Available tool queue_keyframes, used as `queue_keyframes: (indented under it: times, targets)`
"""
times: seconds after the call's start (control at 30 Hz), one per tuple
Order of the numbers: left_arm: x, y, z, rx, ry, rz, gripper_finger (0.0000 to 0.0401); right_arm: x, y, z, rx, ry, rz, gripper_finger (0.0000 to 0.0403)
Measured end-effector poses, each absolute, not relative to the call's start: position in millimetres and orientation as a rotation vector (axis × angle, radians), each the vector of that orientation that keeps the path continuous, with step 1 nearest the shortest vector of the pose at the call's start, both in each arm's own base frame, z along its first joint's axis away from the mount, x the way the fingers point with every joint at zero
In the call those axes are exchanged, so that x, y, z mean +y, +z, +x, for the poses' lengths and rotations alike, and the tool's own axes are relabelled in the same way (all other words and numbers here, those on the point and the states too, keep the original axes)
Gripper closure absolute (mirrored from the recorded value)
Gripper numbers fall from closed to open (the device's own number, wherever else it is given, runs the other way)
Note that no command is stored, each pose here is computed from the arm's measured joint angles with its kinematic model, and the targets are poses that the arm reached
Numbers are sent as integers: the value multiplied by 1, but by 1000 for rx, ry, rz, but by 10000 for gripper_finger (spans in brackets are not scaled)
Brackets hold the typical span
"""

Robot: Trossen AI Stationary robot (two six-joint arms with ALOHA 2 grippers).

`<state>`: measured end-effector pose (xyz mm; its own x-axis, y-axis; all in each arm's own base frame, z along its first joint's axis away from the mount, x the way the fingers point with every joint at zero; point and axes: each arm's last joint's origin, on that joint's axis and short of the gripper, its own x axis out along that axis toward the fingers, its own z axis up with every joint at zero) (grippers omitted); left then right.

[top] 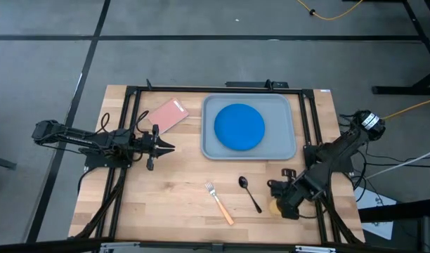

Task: Pick and place plate/cup/fork/spoon on tray
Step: Put the cup on the gray tray

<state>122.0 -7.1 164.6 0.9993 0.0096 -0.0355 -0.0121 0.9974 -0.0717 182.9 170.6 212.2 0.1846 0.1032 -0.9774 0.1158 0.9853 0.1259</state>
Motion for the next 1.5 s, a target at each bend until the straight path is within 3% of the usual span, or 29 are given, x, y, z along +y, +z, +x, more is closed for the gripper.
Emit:
queue_keyframes:
  times: [0.2,0.37,0.53,0.67,0.93,1.07,1.27,1.5]
  targets:
    - [-7,165,122,35,11,-71,352,142,281,196,1317,-260,-35,400]
    - [-7,165,122,36,11,-58,352,111,339,202,908,-656,-321,401]
    - [-7,165,122,36,10,-17,352,74,371,210,576,-944,-334,401]
    - [-7,164,122,40,10,-12,352,31,376,207,592,-1118,-202,402]
    - [-7,163,122,56,10,-8,352,-59,351,182,970,-1349,119,402]
    - [-7,163,122,56,10,-8,352,-93,324,179,1098,-1342,240,402]
    - [-7,163,122,55,10,-9,352,-143,278,184,1038,-1118,376,402]
    - [-7,163,122,56,10,-9,352,-172,240,154,1012,-1109,626,402]
